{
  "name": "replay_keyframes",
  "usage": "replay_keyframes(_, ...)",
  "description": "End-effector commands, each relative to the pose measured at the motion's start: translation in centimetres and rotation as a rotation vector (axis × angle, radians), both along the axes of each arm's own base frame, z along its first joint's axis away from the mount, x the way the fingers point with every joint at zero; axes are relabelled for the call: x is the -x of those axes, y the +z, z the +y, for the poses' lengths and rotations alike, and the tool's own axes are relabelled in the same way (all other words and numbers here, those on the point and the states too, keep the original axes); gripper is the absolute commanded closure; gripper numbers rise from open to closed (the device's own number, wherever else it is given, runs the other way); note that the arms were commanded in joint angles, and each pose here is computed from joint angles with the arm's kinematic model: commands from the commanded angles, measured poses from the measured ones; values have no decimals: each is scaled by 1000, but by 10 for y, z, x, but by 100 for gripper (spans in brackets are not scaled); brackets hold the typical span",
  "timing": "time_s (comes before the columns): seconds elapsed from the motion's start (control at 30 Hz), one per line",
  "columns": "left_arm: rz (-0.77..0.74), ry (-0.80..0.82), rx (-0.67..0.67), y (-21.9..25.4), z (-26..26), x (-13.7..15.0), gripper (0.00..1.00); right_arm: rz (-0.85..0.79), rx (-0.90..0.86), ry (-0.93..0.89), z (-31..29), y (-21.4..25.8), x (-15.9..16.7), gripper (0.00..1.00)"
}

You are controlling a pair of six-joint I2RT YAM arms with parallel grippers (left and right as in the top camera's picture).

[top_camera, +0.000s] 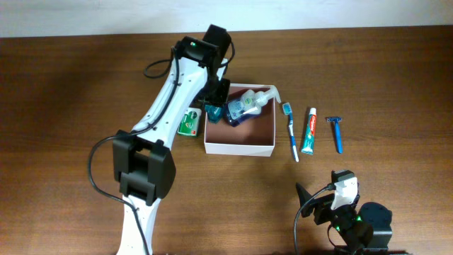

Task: Pack container
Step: 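Lift the Listerine bottle and carry it into the box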

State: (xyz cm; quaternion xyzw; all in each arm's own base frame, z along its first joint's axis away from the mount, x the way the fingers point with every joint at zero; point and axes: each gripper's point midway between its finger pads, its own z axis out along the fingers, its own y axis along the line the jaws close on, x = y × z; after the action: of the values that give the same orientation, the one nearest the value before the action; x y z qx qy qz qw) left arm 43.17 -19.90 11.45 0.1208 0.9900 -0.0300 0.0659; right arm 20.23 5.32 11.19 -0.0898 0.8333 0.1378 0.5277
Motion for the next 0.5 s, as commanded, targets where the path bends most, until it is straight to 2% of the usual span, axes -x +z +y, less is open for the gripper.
replay_keyframes(0.0, 12, 10, -41, -10, 2, 0, 48, 2, -13, 1, 1, -1, 1, 1)
replay_keyframes(0.03, 15, 3, -31, -10, -2, 1, 43, 3, -13, 1, 1, -1, 1, 1)
replay_keyframes(0.07, 14, -1, -23, -10, -5, 2, 30, 2, -13, 1, 1, -1, 1, 1)
replay_keyframes(0.1, 11, -3, -14, -7, -7, 2, 1, 2, -13, 1, 1, -1, 1, 1)
replay_keyframes(0.27, 3, -9, 26, 17, -13, 4, 1, 2, -13, 1, 1, -1, 1, 1)
replay_keyframes(0.47, -48, -12, 60, 78, -10, 13, 1, 2, -13, 1, 1, -1, 1, 1)
